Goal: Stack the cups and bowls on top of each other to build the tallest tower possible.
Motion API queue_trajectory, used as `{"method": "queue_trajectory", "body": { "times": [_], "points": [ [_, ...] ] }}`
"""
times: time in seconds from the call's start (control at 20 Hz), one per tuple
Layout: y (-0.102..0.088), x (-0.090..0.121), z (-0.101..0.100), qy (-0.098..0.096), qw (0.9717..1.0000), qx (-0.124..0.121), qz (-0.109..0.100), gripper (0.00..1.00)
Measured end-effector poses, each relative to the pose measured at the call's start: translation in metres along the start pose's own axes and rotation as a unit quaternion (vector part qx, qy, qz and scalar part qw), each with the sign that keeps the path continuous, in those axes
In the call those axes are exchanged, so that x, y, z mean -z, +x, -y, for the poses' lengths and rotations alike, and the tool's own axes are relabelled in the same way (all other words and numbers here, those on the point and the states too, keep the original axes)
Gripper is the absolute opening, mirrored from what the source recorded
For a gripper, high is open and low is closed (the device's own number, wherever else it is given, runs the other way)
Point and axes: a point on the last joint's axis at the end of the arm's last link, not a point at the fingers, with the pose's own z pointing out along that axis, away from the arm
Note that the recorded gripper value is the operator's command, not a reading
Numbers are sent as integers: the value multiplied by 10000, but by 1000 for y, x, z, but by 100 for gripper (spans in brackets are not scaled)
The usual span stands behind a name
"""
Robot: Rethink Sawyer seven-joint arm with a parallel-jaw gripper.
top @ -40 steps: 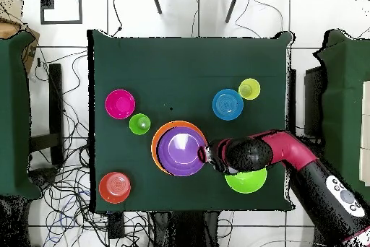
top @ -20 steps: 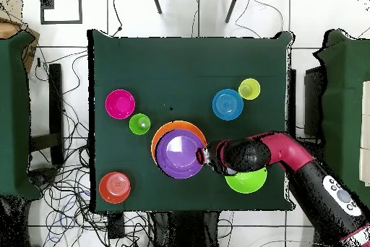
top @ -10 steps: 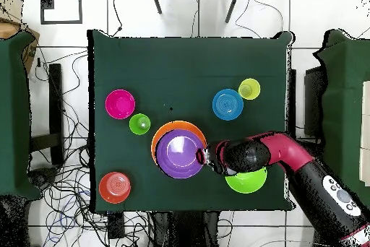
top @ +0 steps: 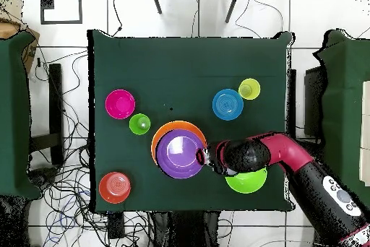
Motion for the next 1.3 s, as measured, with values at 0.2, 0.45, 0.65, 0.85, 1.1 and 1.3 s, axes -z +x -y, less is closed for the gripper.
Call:
{"method": "queue_trajectory", "body": {
  "times": [0.2,0.45,0.65,0.85,1.1,1.3],
  "points": [
    [1,0,0,1,10000,-6,-7,0],
    [1,-1,1,3,10000,-17,-17,0],
    [2,-1,1,5,10000,-22,-28,0],
    [4,-4,1,19,10000,-23,-70,0],
    [4,-7,-1,27,9999,-4,-108,0],
    [3,-10,-4,39,9999,25,-140,0]
  ]
}}
